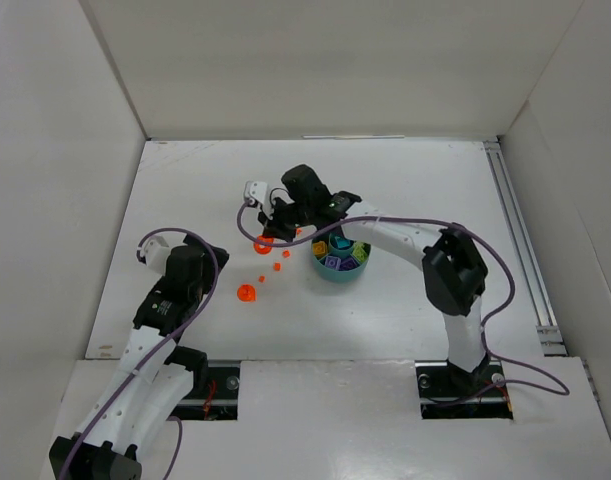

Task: Sort the legos into containers by color

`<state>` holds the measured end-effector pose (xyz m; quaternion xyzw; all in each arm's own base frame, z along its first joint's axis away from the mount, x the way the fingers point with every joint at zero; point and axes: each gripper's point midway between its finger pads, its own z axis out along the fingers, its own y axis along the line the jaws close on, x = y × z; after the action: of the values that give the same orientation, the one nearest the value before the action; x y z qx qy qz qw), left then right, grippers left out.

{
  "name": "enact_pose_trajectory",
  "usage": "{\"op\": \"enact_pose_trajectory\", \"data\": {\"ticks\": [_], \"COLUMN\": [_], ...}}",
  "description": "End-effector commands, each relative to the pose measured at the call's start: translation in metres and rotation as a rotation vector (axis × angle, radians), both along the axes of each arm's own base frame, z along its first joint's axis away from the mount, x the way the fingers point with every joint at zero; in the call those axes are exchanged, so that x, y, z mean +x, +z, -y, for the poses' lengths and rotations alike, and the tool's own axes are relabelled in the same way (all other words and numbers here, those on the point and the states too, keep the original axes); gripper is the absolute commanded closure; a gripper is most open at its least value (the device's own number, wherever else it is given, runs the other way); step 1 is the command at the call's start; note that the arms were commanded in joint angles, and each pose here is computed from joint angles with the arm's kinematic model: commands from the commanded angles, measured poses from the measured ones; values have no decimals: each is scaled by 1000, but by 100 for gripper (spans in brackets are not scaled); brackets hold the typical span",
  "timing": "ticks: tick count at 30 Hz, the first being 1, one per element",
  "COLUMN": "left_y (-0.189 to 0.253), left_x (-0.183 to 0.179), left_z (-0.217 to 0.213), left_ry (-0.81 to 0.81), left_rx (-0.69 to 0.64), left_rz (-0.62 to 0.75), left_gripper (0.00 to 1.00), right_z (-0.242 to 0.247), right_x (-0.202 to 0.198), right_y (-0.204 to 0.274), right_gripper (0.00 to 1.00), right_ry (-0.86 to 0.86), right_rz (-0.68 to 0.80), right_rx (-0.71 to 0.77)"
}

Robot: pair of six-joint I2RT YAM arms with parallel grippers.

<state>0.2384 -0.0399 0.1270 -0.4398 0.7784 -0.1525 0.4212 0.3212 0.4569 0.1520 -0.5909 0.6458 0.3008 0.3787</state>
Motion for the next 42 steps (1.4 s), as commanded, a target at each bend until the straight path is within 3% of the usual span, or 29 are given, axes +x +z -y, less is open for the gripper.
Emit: {"op": "enact_pose_trajectory", "data": {"ticks": [1,7,14,21,42], "left_y": [5,4,2,-3,-4], "left_x": [5,10,20,27,27], "left_z": [1,9,20,28,24], "left_ry": [-18,-58,-112,-141,-138], "left_rx": [6,-2,-15,-22,5], "left_rz": [32,41,40,18,9], "left_gripper": [0,0,0,0,0], "right_z": [18,113,209,230,211], "right_x": [19,44,47,54,50], "right_y": [49,91,92,75,19], "right_gripper": [100,100,100,100,100], "right_ry": [-119,-453,-793,-893,-896], "right_rz": [148,278,339,345,352], "right_rx": [32,-26,-186,-270,-480]}}
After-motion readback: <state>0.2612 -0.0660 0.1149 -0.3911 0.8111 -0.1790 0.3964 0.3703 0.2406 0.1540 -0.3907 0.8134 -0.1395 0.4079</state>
